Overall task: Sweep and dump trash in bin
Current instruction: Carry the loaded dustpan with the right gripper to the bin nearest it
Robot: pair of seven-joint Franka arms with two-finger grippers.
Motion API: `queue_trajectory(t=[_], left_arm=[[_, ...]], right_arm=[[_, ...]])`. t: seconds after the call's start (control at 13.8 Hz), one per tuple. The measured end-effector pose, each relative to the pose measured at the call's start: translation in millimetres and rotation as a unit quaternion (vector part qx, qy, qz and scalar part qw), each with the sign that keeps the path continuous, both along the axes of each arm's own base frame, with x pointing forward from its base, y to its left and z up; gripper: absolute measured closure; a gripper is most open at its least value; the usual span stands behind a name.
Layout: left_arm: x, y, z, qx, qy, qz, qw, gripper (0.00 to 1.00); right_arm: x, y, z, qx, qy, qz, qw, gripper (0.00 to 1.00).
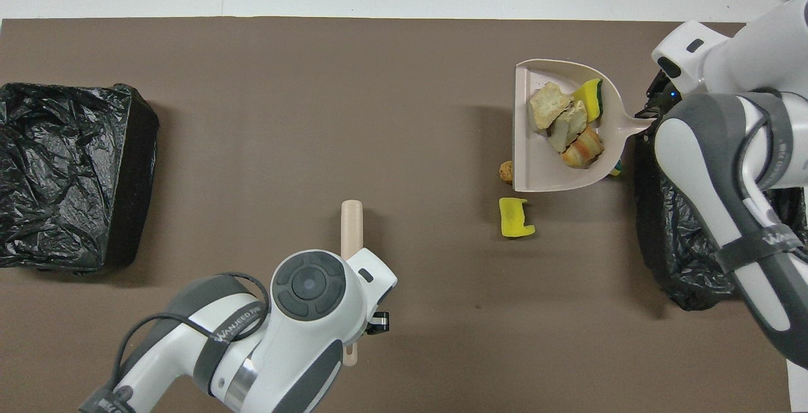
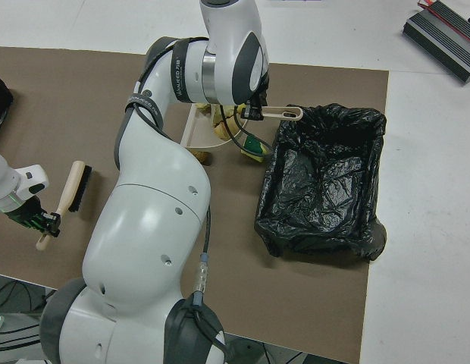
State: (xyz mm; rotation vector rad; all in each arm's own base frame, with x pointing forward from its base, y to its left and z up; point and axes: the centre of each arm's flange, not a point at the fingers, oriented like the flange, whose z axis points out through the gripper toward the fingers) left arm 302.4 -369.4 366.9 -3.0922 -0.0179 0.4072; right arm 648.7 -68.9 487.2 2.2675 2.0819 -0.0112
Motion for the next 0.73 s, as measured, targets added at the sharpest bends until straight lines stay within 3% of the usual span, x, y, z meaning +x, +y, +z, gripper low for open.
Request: queue_trajectory(t=[0.36, 0.73], left_arm=[[-42, -11, -20, 0.002, -0.016, 0.0, 1.0, 0.74], [-63, -10, -25, 0.0, -0.024, 0.001, 1.0, 0.74]], right_arm=[[-21.5, -100, 12, -0.012, 0.003, 0.002, 1.0, 0.68], [-63.3, -180, 47, -0.107, 0.036, 0.045, 0.993, 0.68]])
